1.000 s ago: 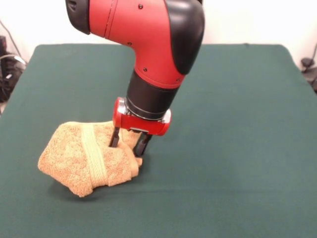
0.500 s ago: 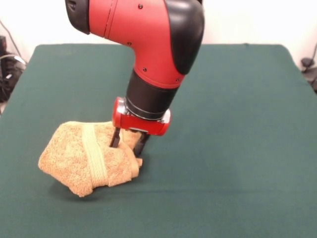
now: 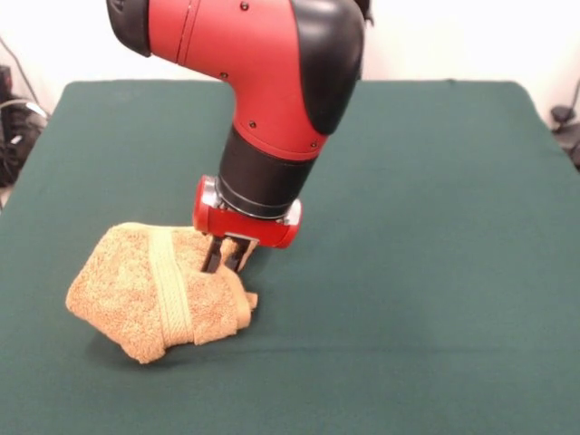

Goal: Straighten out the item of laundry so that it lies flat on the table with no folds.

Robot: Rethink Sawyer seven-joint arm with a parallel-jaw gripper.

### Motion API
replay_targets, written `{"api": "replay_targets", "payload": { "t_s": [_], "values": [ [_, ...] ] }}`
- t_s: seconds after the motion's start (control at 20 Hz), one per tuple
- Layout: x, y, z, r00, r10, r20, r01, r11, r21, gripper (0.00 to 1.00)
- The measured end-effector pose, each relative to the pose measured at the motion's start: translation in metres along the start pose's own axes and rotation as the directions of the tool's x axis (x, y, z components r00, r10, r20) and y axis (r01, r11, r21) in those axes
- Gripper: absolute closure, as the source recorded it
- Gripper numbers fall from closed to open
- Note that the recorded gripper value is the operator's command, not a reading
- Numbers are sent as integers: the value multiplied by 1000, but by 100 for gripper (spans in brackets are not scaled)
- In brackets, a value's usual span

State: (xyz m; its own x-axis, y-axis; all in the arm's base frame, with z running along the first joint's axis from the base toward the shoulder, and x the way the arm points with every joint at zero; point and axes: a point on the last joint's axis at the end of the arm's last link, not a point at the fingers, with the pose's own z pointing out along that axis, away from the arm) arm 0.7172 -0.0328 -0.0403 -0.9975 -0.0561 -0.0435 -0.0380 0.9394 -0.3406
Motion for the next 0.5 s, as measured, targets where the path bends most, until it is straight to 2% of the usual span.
{"api": "replay_targets", "payload": {
  "t_s": [0.5],
  "values": [
    [-1, -1, 0, 1000, 5, -5, -5, 1000, -5, 100]
  ]
}}
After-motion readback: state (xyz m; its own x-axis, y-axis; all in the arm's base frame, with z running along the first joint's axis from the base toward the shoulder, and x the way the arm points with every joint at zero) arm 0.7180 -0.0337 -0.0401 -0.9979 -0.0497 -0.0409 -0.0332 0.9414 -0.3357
